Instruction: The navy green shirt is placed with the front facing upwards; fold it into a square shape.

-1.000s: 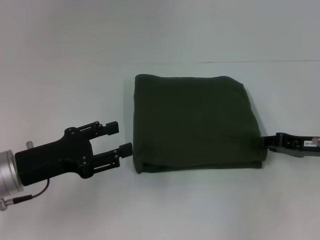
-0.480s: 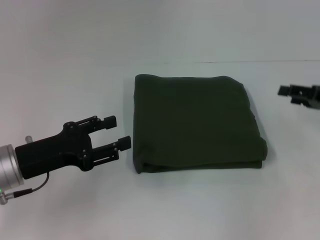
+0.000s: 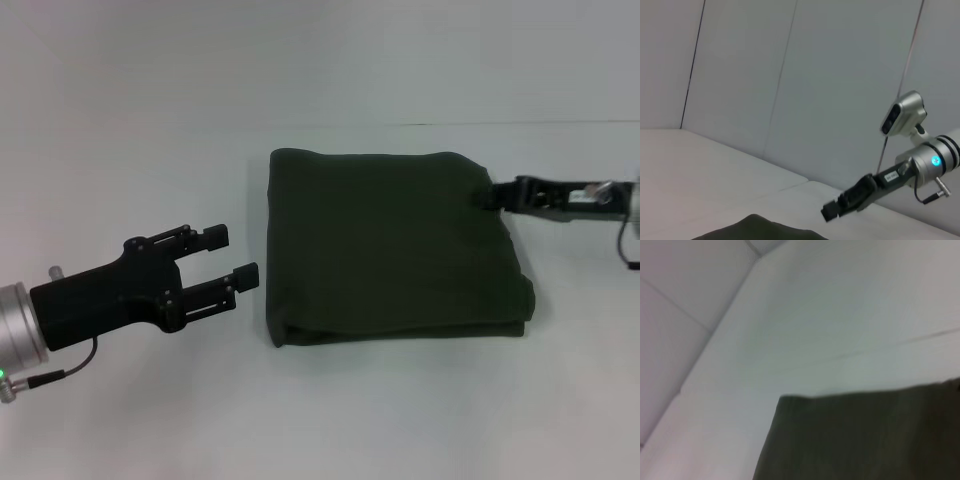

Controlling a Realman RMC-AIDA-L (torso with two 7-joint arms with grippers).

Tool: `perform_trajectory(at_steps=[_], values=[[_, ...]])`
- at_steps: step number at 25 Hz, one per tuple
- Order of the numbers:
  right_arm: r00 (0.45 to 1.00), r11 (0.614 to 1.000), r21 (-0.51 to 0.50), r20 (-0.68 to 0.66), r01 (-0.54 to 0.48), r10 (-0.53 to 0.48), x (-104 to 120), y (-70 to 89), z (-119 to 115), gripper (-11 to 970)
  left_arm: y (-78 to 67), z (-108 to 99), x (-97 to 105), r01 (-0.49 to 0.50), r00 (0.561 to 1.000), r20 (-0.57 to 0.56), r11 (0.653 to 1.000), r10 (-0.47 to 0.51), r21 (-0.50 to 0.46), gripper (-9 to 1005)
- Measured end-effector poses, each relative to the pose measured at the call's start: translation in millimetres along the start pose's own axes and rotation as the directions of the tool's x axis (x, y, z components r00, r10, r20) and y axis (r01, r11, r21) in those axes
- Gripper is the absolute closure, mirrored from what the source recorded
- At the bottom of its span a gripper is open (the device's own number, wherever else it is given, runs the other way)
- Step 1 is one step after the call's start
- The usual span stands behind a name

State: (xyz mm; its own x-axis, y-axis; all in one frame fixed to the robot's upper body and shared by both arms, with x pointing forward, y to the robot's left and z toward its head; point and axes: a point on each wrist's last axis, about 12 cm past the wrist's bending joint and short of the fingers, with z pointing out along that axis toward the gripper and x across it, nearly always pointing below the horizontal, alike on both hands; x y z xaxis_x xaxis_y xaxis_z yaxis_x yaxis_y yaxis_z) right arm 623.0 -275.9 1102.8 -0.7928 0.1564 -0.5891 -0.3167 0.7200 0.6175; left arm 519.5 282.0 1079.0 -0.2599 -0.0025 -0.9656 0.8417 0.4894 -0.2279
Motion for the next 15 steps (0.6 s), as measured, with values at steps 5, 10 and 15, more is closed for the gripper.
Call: perform_trajectory(at_steps=[5,10,15], values=[[1.0,0.999,0.049,-0.019,0.005,-0.004,8.4,1.3,18.8,844,1.3,0.8,-0.1,0.0,1.0,0.002,1.0,0.0,-0.012,269],[0.999,0.99,0.134,-0.034,0.043,-0.039,18.3,3.4,42.0,895,1.4,3.0,1.0,0.007,1.0,0.007,1.0,-0.007,-0.022,269],[0.997,0.974,0.213,-0.008,0.082,-0.083,18.0,3.5,53.1,946,2.5,4.7,0.5,0.012,1.0,0.009,1.0,-0.012,-0.027,269]])
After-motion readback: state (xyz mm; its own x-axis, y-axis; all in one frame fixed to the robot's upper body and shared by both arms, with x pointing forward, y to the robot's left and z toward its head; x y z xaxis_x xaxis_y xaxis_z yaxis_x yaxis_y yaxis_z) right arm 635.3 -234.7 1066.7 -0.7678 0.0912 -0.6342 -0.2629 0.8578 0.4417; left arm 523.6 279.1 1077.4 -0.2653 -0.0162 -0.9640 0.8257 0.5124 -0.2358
